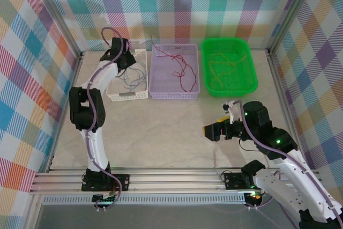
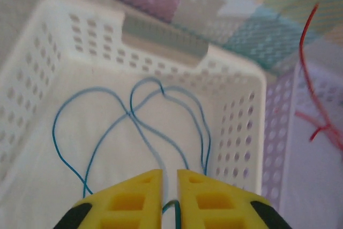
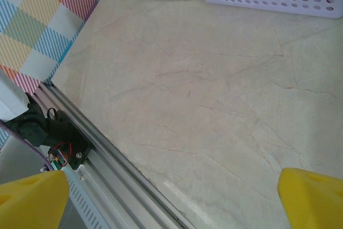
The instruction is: Untangle the cables
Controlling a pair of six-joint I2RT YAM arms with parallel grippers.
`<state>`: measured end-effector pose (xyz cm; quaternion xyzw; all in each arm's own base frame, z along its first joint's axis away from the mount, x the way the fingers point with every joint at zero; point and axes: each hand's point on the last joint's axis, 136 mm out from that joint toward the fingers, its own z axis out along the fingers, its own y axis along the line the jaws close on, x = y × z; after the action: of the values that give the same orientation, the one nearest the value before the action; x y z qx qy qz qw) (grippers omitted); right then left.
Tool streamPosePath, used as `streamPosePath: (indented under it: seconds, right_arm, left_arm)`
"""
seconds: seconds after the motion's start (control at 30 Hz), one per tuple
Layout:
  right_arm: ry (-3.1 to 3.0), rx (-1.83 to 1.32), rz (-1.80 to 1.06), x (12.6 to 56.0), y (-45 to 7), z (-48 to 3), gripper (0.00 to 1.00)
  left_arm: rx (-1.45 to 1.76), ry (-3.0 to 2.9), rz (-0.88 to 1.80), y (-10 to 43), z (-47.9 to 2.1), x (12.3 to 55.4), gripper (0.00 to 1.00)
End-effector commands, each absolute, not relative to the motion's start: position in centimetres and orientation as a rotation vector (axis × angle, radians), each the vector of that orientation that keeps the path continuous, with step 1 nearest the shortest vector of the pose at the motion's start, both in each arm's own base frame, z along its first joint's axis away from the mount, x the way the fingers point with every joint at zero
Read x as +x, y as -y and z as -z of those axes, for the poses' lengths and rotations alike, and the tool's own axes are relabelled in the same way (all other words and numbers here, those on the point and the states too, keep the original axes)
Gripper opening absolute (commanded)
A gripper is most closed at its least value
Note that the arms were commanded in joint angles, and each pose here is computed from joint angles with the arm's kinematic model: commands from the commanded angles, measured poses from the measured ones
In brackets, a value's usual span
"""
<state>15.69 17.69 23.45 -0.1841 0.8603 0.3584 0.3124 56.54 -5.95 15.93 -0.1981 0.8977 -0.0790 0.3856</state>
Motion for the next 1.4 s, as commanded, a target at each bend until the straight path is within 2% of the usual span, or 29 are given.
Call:
streamPosePath:
  seconds: [0.0, 0.1, 0.23, 0.33, 0.53, 0.73, 0.9, 1.1, 1.2, 1.3, 1.37]
  right_arm:
    - [-2.268, -0.494, -0.937, 15.7, -17.7, -23.5, 1.00]
    - [-2.287, -0.475, -0.914, 15.9, -17.4, -23.2, 1.00]
    - [-2.334, -0.408, -0.844, 16.9, -16.8, -22.5, 1.00]
    - [-2.354, -0.367, -0.776, 18.6, -16.7, -22.8, 1.00]
    - [-2.349, -0.370, -0.683, 25.8, -19.8, -25.6, 1.00]
    - [-2.407, -0.378, -0.557, 36.8, -24.8, -24.6, 1.00]
    - [-2.473, -0.390, -0.529, 44.9, -29.1, -21.9, 0.98]
    - [-2.592, -0.314, -0.499, 51.7, -31.1, -14.7, 0.94]
    - [-2.623, -0.263, -0.476, 53.5, -31.2, -11.8, 0.84]
    - [-2.644, -0.200, -0.432, 54.6, -30.4, -9.3, 0.67]
    - [-2.680, -0.165, -0.413, 54.6, -29.6, -7.8, 0.53]
  left_arm:
    - [-0.508, -2.294, 0.251, 7.0, -16.0, 55.3, 0.28]
    - [-0.504, -2.299, 0.259, 7.0, -16.7, 54.7, 0.44]
    - [-0.470, -2.314, 0.290, 7.6, -19.0, 54.0, 0.73]
    - [-0.462, -2.301, 0.307, 7.6, -21.8, 53.0, 1.00]
    - [-0.453, -2.252, 0.392, 8.3, -27.9, 49.2, 1.00]
    - [-0.428, -2.244, 0.447, 8.6, -30.9, 43.3, 1.00]
    - [-0.419, -2.233, 0.463, 7.9, -31.7, 38.2, 1.00]
    - [-0.429, -2.211, 0.430, 6.5, -30.4, 33.9, 1.00]
    - [-0.432, -2.223, 0.421, 6.2, -29.1, 32.8, 1.00]
    - [-0.429, -2.249, 0.411, 6.2, -27.5, 32.5, 1.00]
    - [-0.426, -2.272, 0.402, 6.2, -26.5, 32.4, 1.00]
